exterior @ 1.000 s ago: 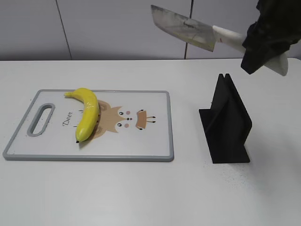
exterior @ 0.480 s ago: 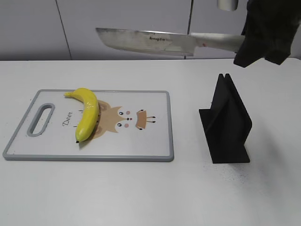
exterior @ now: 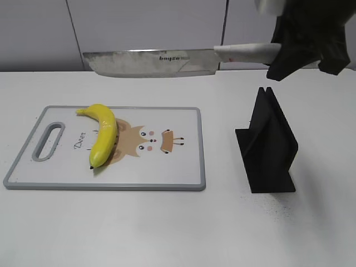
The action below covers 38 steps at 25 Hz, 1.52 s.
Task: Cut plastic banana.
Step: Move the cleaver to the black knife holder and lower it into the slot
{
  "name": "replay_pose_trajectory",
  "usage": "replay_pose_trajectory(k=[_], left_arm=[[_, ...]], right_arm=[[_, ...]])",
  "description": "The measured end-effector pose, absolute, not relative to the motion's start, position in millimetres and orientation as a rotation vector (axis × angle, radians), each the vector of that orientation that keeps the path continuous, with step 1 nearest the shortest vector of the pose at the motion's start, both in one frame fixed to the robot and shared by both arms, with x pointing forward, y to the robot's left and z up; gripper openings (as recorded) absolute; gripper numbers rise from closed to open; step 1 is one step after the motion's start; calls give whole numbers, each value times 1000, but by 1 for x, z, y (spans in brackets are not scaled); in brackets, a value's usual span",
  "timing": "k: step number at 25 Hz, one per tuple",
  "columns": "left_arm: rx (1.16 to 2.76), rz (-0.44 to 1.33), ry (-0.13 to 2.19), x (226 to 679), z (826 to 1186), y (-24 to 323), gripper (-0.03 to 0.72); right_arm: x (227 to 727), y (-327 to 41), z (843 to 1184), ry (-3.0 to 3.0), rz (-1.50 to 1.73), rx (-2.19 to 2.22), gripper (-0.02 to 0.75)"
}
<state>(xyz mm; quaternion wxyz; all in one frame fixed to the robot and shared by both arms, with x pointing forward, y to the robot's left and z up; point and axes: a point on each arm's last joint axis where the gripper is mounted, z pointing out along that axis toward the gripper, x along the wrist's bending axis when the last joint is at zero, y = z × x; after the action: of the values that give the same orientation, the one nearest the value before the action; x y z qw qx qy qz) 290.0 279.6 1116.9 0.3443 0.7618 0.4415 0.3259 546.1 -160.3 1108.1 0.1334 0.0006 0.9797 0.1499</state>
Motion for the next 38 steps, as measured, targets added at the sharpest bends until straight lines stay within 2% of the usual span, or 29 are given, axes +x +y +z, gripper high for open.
replay_pose_trajectory(k=[5,11,20,23,28,38], left_arm=[[2142,689,960,346,1147,269,584],[2319,478,640,418,1165,253,584],[2455,435,227,495,1167,214,584],[2511,418,180,513,1158,205,573],[2619,302,116,540,1119,185,560],[2693,341,104,571,1080,172,545]], right_arm=[[558,-154,1106,2856,458,1,181],[569,-137,1095,2901,646,52,181],[584,-128,1063,2991,658,73,181],[589,-124,1053,3011,650,65,181],[606,-112,1039,3017,697,79,181],[615,-94,1028,3014,710,13,181]])
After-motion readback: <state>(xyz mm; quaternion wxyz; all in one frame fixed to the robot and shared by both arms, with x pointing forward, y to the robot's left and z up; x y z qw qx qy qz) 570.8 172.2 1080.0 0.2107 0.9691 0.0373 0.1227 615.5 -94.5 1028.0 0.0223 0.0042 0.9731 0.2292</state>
